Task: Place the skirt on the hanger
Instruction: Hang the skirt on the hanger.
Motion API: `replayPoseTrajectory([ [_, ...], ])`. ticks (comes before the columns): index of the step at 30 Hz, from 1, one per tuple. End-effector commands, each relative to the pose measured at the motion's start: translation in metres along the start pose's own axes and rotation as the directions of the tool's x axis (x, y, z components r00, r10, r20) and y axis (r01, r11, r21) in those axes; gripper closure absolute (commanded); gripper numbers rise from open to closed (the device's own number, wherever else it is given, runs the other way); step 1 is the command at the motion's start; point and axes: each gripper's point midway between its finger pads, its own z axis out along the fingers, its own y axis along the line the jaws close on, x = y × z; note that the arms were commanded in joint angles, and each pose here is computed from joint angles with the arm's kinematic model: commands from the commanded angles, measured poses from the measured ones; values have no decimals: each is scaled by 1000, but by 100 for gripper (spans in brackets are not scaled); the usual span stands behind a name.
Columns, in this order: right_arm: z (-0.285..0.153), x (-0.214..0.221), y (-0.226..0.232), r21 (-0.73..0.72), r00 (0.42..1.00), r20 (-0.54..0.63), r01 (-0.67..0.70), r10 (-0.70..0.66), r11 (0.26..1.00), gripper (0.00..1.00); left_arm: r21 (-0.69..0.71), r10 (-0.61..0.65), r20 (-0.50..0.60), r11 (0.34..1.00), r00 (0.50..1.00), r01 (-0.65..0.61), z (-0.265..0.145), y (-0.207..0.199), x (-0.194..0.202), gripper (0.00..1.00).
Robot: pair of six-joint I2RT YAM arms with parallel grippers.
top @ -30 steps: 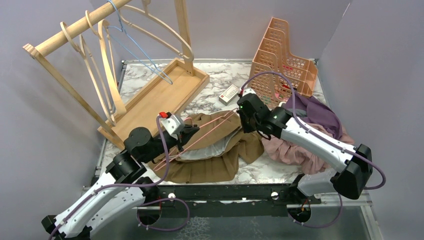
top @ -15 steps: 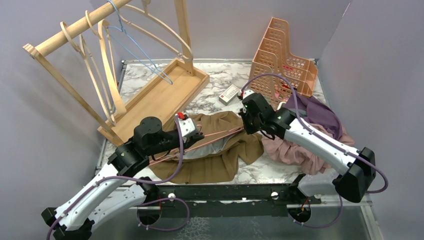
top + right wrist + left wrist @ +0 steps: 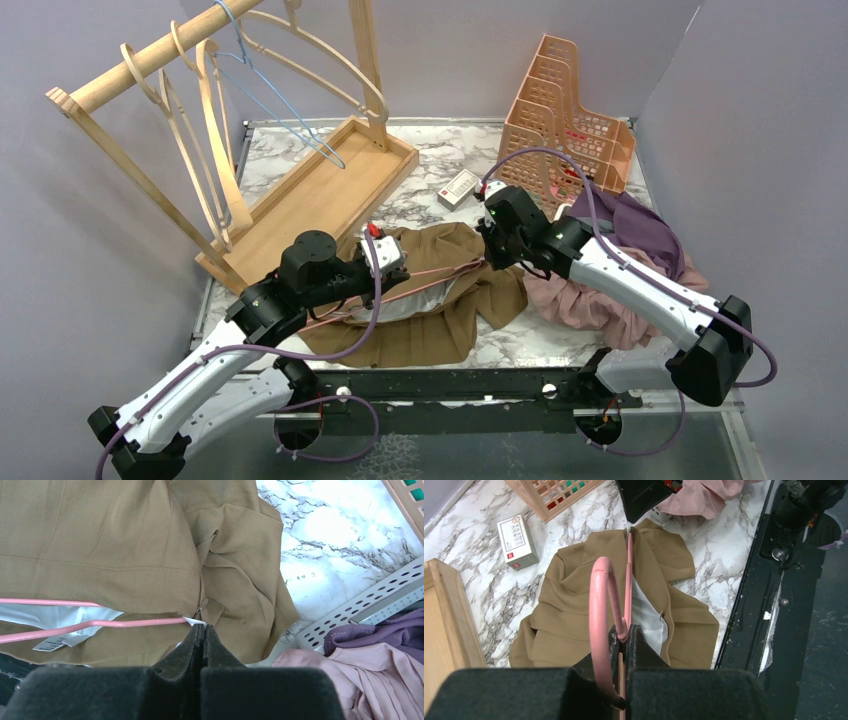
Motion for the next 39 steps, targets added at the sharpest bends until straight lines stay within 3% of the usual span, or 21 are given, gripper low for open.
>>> replayPoseTrajectory([
  [1, -4, -5, 6, -23, 999, -14, -36, 35, 999, 99, -113, 37, 30, 993, 999, -33, -3, 21, -10, 100],
  [18, 1, -3, -4, 52, 996, -60, -59, 62, 997, 99, -135, 66, 52, 989, 996, -58, -10, 23, -17, 100],
  [39, 3, -19, -18, 126, 997, -41, -55, 61, 991, 99, -17, 45, 91, 999, 995, -43, -8, 1, -23, 100],
])
